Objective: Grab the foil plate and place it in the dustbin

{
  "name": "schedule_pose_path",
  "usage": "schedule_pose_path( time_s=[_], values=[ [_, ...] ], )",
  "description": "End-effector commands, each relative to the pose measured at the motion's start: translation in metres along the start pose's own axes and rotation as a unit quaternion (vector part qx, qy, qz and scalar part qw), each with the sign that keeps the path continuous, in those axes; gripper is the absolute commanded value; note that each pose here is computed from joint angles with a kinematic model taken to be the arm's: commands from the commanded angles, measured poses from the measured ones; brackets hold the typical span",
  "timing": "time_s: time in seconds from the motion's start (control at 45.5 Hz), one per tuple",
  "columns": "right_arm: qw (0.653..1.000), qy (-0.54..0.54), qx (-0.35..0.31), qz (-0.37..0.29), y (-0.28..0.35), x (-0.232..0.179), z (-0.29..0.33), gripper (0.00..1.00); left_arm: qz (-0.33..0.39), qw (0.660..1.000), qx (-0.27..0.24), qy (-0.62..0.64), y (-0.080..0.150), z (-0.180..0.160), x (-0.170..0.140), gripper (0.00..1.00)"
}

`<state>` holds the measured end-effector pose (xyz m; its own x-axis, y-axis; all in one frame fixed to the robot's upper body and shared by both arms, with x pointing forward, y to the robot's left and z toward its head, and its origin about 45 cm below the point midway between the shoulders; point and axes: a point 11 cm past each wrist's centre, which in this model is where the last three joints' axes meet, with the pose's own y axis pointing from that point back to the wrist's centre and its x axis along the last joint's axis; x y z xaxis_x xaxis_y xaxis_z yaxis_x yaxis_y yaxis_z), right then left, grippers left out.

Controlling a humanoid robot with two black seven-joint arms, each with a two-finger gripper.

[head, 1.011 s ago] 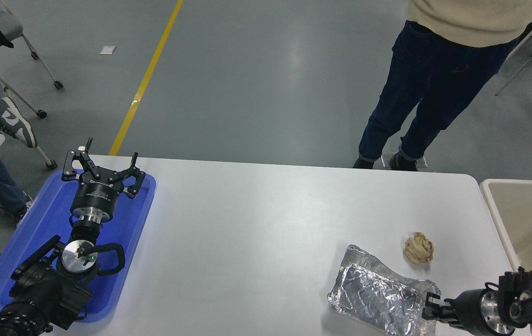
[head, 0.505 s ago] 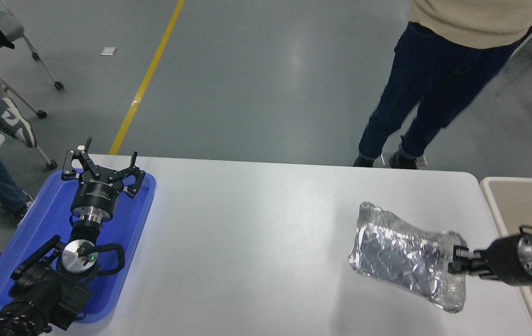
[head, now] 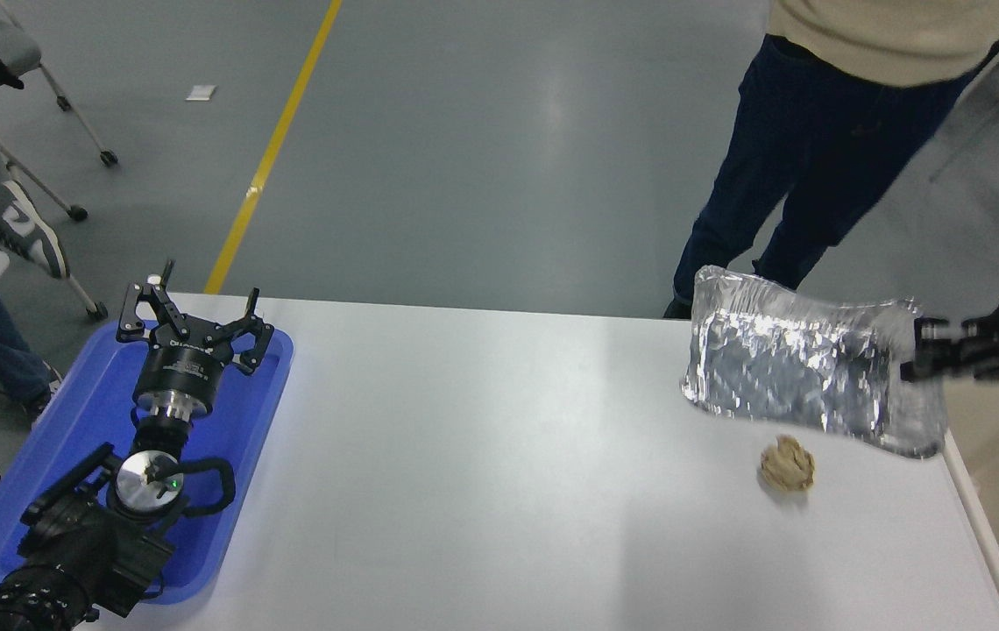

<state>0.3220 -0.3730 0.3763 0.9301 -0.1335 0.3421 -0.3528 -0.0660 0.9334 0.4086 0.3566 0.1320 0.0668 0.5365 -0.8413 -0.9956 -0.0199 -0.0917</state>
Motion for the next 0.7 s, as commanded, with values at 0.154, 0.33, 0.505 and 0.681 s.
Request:
schedule_pose_path(
  time_s=[0.154,0.33,0.505,0.681],
  values=[
    [1.0,0.018,-0.019,0.004,0.044,0.014,-0.014,0.0,0.001,1.0,0.0,0.0,0.001,0.0,0.001,1.0],
    [0.999,0.013,-0.034,0.002,0.046,0.012,-0.002,0.0,0.001,1.0,0.0,0.0,0.001,0.0,0.001,1.0],
    [0.996,0.025,-0.085,0.001,0.05,0.014,0.038,0.0,0.0,1.0,0.0,0.0,0.001,0.0,0.0,1.0],
    [0.989,-0.003,-0.145,0.015,0.047,0.019,0.116,0.0,0.0,1.0,0.0,0.0,0.0,0.0,0.0,1.0]
  ],
)
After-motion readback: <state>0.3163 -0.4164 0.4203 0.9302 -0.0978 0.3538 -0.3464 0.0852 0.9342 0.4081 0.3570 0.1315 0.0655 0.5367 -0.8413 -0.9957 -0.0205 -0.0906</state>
